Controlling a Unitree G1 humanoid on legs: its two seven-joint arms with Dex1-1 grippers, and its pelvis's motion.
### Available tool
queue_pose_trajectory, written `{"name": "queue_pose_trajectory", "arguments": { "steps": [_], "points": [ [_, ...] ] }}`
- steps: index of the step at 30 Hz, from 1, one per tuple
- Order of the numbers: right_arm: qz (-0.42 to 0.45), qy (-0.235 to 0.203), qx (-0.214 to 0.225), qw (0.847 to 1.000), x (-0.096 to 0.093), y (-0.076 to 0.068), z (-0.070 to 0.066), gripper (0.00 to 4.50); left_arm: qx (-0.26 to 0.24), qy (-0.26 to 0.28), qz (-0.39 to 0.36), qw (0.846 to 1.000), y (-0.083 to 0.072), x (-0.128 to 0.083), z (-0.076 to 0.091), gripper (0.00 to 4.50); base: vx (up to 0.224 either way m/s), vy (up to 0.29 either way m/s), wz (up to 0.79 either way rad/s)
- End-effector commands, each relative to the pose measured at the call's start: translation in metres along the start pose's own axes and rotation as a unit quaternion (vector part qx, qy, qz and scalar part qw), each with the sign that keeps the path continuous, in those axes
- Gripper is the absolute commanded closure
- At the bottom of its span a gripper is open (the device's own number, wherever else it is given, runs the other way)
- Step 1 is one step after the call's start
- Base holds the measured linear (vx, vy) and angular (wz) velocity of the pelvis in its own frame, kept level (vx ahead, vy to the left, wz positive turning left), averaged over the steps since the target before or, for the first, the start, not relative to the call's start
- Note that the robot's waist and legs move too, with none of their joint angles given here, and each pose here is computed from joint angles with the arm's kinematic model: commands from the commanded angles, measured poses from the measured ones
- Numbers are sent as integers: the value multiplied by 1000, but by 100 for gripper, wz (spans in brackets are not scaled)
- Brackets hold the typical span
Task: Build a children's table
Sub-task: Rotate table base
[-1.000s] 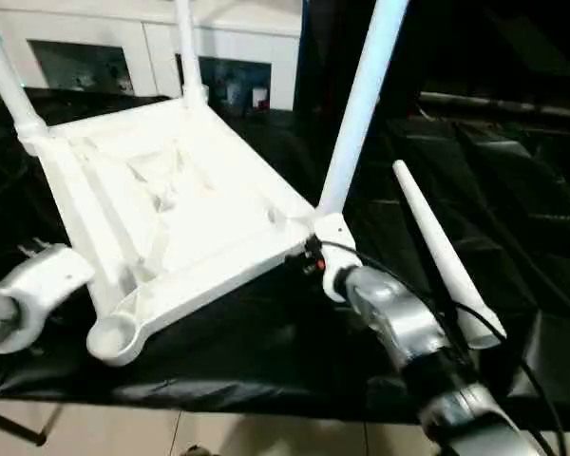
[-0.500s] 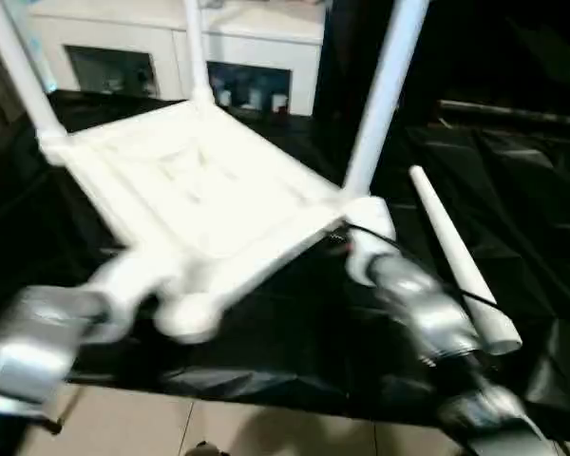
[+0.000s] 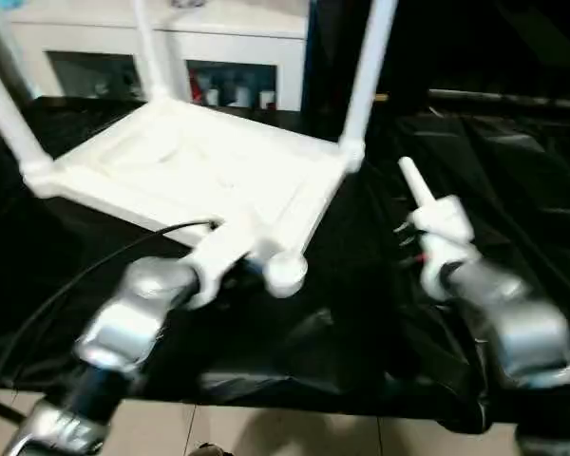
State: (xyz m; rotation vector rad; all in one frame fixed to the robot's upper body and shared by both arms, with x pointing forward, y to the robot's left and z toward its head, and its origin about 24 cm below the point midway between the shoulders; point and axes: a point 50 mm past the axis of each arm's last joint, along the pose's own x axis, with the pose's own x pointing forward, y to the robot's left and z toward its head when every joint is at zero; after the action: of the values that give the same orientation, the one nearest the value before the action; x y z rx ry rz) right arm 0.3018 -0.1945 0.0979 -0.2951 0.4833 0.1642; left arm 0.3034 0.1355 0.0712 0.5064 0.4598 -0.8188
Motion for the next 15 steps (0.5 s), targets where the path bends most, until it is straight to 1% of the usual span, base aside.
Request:
{"name": "queue_pose_trajectory", "arguments": {
  "steps": [1, 2, 3, 4, 5, 7, 9, 10, 12, 13, 14, 15],
  "points": [
    [-16, 6, 16, 1000, -4, -13, 6, 291, 14, 3, -7, 1000, 0, -4, 3, 252, 0, 0, 0],
    [-28, 30, 26, 999, -5, -26, 8, 282, 27, 2, -24, 999, -1, -10, 3, 252, 0, 0, 0],
    [-28, 35, 29, 999, -6, -29, 8, 279, 30, 0, -30, 999, -1, -11, 3, 252, 0, 0, 0],
    [-31, 52, 42, 997, -6, -38, 10, 271, 38, -7, -52, 998, -4, -16, 4, 252, 0, 0, 0],
    [-32, 57, 46, 997, -7, -41, 11, 258, 39, -11, -59, 997, -5, -18, 5, 252, 0, 0, 0],
    [-30, 81, 71, 994, -6, -50, 12, 239, 37, -23, -80, 996, -8, -22, 8, 252, 0, 0, 0],
    [-30, 90, 75, 993, -6, -56, 13, 232, 38, -32, -99, 994, -11, -25, 11, 252, 0, 0, 0],
    [-25, 106, 81, 991, -5, -63, 12, 219, 34, -46, -117, 991, -15, -27, 16, 252, 0, 0, 0],
    [-23, 112, 84, 990, -4, -66, 11, 195, 31, -55, -125, 990, -17, -28, 19, 252, 0, 0, 0],
    [-9, 124, 104, 987, -2, -68, 10, 195, 24, -71, -138, 988, -20, -29, 25, 252, 0, 0, 0],
    [2, 130, 115, 985, -1, -68, 9, 181, 21, -79, -148, 986, -23, -29, 28, 252, 0, 0, 0],
    [2, 130, 115, 985, -1, -68, 9, 181, 21, -79, -148, 986, -23, -29, 28, 252, 0, 0, 0]
  ]
}}
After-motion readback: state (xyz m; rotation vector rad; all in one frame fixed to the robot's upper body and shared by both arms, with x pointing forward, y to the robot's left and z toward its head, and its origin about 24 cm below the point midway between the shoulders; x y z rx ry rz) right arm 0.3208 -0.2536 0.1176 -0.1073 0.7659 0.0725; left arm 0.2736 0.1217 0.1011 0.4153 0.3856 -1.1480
